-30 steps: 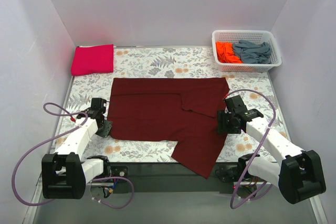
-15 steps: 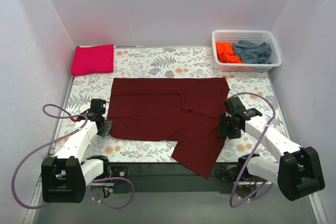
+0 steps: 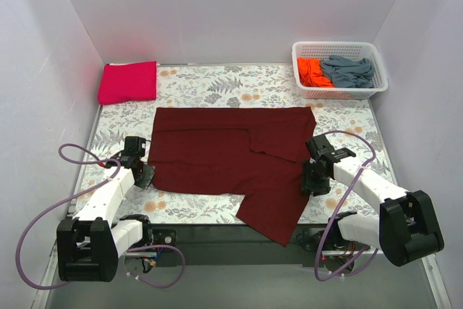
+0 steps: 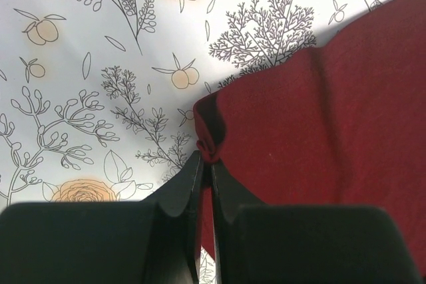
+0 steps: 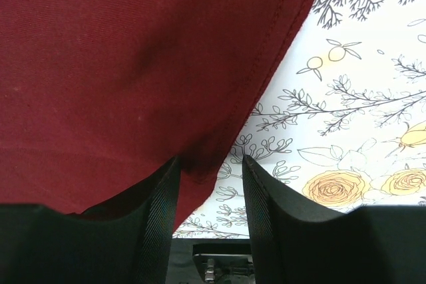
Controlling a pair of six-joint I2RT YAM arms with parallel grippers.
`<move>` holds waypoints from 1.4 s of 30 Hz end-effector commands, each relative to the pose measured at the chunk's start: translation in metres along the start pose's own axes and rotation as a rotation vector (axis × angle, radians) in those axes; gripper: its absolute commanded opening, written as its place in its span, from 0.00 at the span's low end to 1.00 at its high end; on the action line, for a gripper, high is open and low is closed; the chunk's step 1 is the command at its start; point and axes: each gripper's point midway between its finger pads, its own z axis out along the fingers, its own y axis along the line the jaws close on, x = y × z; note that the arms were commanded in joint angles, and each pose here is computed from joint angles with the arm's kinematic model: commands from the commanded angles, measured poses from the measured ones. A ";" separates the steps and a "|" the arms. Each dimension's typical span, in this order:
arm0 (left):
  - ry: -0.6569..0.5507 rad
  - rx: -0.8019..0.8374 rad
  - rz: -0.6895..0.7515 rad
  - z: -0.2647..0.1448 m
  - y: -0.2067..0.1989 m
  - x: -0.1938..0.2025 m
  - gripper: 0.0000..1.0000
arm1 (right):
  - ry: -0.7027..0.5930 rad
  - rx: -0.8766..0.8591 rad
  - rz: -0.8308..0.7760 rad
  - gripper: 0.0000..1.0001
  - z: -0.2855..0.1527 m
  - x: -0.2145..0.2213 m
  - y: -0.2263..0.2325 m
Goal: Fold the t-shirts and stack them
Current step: Fold the tshirt
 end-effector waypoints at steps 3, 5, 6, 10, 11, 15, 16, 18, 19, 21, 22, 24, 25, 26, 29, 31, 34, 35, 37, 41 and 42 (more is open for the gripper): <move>-0.017 0.040 0.000 -0.003 -0.004 -0.002 0.00 | 0.023 0.028 0.011 0.47 0.005 0.008 -0.002; -0.019 0.042 0.002 -0.004 -0.005 -0.003 0.00 | 0.019 0.033 0.011 0.40 0.005 0.007 -0.002; -0.020 0.043 0.003 -0.005 -0.005 -0.003 0.00 | 0.024 0.035 0.008 0.37 0.005 0.008 -0.002; -0.014 0.048 0.012 -0.008 -0.007 -0.004 0.00 | 0.009 0.041 0.006 0.12 0.003 0.006 -0.004; -0.013 0.054 0.012 -0.010 -0.009 -0.004 0.00 | 0.002 0.045 0.005 0.05 0.001 0.004 -0.004; -0.023 0.073 0.030 -0.018 -0.014 -0.009 0.00 | -0.043 0.061 -0.008 0.01 -0.007 -0.007 -0.006; -0.028 0.070 0.036 -0.019 -0.014 -0.011 0.00 | -0.048 0.063 -0.011 0.01 -0.010 -0.010 -0.006; -0.036 0.053 0.050 -0.022 -0.015 -0.016 0.00 | -0.061 0.064 -0.020 0.01 -0.017 -0.017 -0.005; -0.044 0.047 0.062 -0.024 -0.015 -0.019 0.00 | -0.069 0.063 -0.024 0.01 -0.021 -0.021 -0.003; -0.046 0.036 0.068 -0.025 -0.015 -0.022 0.00 | -0.072 0.066 -0.033 0.01 -0.026 -0.025 -0.004; -0.053 0.044 0.068 -0.027 -0.018 -0.025 0.00 | -0.094 0.055 -0.035 0.01 -0.032 -0.034 -0.001; -0.056 0.050 0.065 -0.029 -0.021 -0.028 0.00 | -0.095 0.054 -0.044 0.01 -0.035 -0.039 0.000; -0.057 0.059 0.066 -0.031 -0.025 -0.029 0.00 | -0.109 0.049 -0.045 0.01 -0.040 -0.046 0.002; -0.048 0.065 0.066 -0.032 -0.028 -0.029 0.00 | -0.104 0.049 -0.050 0.01 -0.040 -0.049 0.003; -0.039 0.094 0.092 -0.035 -0.041 -0.032 0.00 | -0.120 0.042 -0.062 0.01 -0.047 -0.062 0.006; -0.036 0.089 0.101 -0.035 -0.045 -0.034 0.00 | -0.131 0.046 -0.067 0.01 -0.051 -0.071 0.006; -0.038 0.075 0.114 -0.030 -0.052 -0.037 0.00 | -0.148 0.044 -0.077 0.01 -0.056 -0.090 0.008; -0.045 0.090 0.116 -0.031 -0.058 -0.040 0.00 | -0.140 0.050 -0.080 0.01 -0.054 -0.094 0.009; -0.054 0.097 0.129 -0.028 -0.065 -0.044 0.00 | -0.166 0.052 -0.087 0.01 -0.060 -0.112 0.013; -0.052 0.077 0.146 -0.020 -0.072 -0.047 0.00 | -0.165 0.081 -0.098 0.01 -0.056 -0.130 0.013; -0.058 0.078 0.149 -0.019 -0.075 -0.049 0.00 | -0.180 0.079 -0.101 0.01 -0.059 -0.139 0.015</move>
